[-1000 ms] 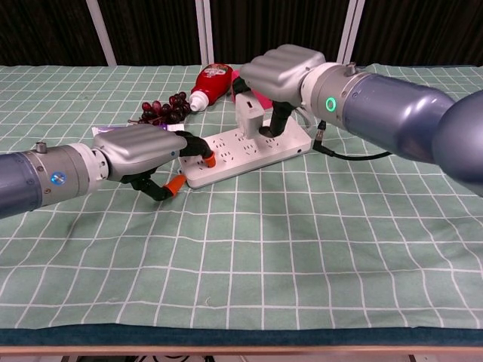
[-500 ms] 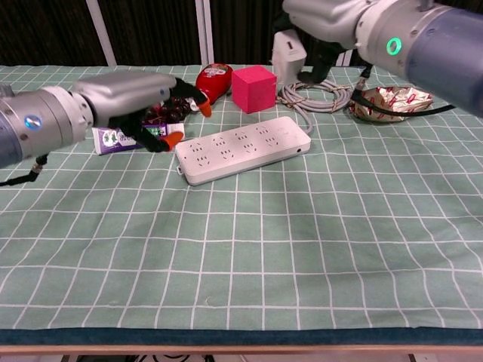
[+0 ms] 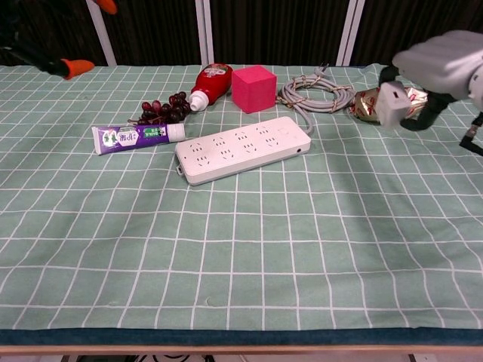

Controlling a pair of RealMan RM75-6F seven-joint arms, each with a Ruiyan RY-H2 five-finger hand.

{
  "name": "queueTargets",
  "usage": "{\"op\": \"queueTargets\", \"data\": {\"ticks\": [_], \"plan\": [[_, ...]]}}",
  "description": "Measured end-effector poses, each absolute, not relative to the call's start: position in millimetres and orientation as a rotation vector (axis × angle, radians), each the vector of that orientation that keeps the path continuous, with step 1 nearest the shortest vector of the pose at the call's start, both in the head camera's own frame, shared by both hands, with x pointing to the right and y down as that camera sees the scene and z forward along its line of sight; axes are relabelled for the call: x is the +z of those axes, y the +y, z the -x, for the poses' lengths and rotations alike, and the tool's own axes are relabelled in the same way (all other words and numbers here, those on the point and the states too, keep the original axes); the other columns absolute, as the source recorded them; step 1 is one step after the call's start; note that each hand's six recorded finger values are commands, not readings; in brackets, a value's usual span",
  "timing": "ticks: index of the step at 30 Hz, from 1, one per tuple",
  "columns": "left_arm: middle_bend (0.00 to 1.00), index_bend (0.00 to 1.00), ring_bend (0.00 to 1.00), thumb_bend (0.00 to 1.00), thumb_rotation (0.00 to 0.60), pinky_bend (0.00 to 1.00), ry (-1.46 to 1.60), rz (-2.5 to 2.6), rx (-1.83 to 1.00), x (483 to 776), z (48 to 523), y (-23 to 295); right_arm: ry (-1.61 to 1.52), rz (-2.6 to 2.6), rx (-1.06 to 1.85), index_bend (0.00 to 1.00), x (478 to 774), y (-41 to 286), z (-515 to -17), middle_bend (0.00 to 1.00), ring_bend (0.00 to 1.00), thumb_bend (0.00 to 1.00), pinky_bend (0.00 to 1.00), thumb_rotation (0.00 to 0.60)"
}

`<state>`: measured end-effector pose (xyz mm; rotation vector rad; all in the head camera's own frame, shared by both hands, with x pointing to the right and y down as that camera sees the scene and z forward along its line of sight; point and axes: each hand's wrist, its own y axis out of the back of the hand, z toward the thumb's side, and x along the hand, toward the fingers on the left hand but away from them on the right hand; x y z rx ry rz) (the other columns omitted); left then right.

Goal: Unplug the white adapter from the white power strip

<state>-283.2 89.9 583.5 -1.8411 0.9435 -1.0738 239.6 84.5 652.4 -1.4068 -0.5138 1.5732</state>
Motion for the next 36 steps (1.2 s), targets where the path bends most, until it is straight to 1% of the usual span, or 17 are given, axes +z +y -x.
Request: {"op": "queueTargets", "data": {"ticks": [2,6,8,9,11,13,18,20,22,24,26,29,36], "plan": [[0.15,0.22,0.07,0.24,0.6,0.18,0.977,1.838,-1.096,581.0,298.5,98.2,-0.509,1.403,1.609,0.28,658.4,90.4,-249.2,0.16,0.1,0.51,0.13,0.6],[0.15,0.22,0.07,0.12,0.6,0.18,1.03,1.837,-1.144,579.0,324.5,113.5,-0.498,1.397,1.659,0.11,668.1,101.2,-260.3,0.09,0.06,0.4,0.09,0.6],[0.15,0.21,0.07,0.1,0.6,0.18,1.059,1.838,-1.168,578.7,336.7,120.6,-0.502,1.391,1.669,0.02,669.7,104.3,-262.1,0.06,0.02,0.37,0.06,0.6],[0.14,0.21,0.07,0.1,0.6,0.18,1.072,1.839,-1.177,578.5,341.5,123.5,-0.507,1.389,1.672,0.01,669.6,105.0,-262.5,0.05,0.02,0.36,0.06,0.6],[0.14,0.21,0.07,0.09,0.6,0.17,1.106,1.842,-1.189,577.5,351.9,129.2,-0.526,1.386,1.671,0.0,667.5,106.3,-262.2,0.01,0.0,0.3,0.03,0.6],[0.13,0.2,0.07,0.1,0.6,0.17,1.137,1.837,-1.197,575.9,362.4,134.4,-0.544,1.391,1.663,0.0,664.2,107.8,-260.0,0.0,0.0,0.27,0.02,0.6],[0.11,0.18,0.07,0.09,0.6,0.16,1.18,1.799,-1.215,572.0,386.2,147.7,-0.593,1.39,1.624,0.0,650.2,112.9,-258.7,0.0,0.0,0.27,0.0,0.6],[0.09,0.15,0.05,0.09,0.6,0.14,1.197,1.782,-1.224,570.4,395.4,153.6,-0.61,1.397,1.618,0.0,646.3,117.3,-262.3,0.0,0.0,0.27,0.0,0.6],[0.04,0.08,0.02,0.08,0.6,0.08,1.213,1.76,-1.237,568.6,405.9,160.4,-0.632,1.41,1.612,0.0,642.1,124.2,-269.1,0.0,0.0,0.26,0.0,0.6],[0.0,0.03,0.0,0.06,0.6,0.04,1.216,1.733,-1.259,567.5,416.7,166.7,-0.654,1.422,1.615,0.0,638.5,133.0,-280.1,0.0,0.0,0.24,0.0,0.6],[0.0,0.0,0.0,0.04,0.6,0.01,1.201,1.697,-1.302,566.9,431.8,176.3,-0.683,1.439,1.615,0.0,634.5,143.2,-293.3,0.0,0.0,0.22,0.0,0.6],[0.0,0.0,0.0,0.03,0.6,0.0,1.171,1.639,-1.361,563.7,453.5,190.4,-0.74,1.475,1.612,0.0,627.8,159.4,-314.9,0.0,0.0,0.19,0.0,0.6],[0.0,0.0,0.0,0.03,0.6,0.0,1.15,1.538,-1.465,555.9,496.1,219.3,-0.911,1.531,1.605,0.0,607.0,199.3,-375.6,0.0,0.0,0.19,0.0,0.6]]}}
